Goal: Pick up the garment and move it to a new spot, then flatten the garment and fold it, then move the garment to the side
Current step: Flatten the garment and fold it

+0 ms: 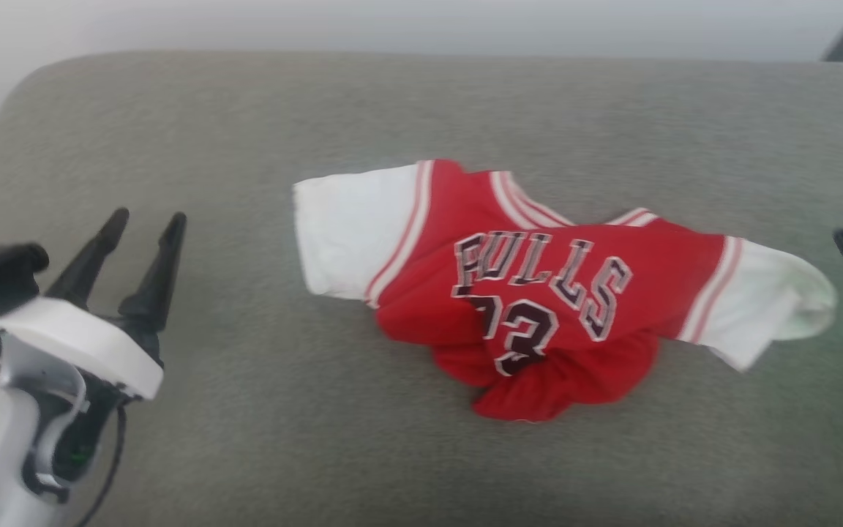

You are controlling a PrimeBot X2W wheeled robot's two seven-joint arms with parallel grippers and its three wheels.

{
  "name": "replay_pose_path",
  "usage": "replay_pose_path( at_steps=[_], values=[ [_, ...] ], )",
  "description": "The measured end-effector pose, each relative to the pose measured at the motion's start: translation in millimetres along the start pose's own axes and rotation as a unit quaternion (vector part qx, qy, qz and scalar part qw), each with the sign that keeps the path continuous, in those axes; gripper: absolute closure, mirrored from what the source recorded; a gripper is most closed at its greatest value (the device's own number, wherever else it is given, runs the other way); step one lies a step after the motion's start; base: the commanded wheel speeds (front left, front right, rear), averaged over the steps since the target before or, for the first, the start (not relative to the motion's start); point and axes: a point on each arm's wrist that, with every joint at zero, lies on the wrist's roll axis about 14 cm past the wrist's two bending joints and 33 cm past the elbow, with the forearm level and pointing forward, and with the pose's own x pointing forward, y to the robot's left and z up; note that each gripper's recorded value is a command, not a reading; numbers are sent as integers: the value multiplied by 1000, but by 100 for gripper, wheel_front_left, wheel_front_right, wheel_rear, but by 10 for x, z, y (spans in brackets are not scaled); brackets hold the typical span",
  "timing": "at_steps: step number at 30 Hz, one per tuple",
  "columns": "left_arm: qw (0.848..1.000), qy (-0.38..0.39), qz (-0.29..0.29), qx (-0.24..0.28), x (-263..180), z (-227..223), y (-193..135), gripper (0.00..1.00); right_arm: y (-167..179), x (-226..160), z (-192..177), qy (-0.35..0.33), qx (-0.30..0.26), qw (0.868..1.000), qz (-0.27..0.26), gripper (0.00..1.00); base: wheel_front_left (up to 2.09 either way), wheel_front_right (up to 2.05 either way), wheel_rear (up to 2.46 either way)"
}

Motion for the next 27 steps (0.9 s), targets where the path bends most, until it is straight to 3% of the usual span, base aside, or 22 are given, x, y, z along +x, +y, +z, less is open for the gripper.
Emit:
replay_pose_path(
  at_steps=[5,15,21,27],
  values=[
    [999,15,-31,10,213,59,-176,0,-13,-238,276,-93,8,996,-6,0,0,0,0],
    [991,98,-85,42,773,-120,-562,0,-291,-971,414,-254,36,964,-75,0,0,0,0],
    [975,198,-86,47,1073,-534,-642,0,-402,-1169,156,-255,63,958,-115,0,0,0,0],
    [944,319,-52,63,1235,-1056,-500,0,-424,-1161,-31,-229,68,963,-128,0,0,0,0]
  ],
)
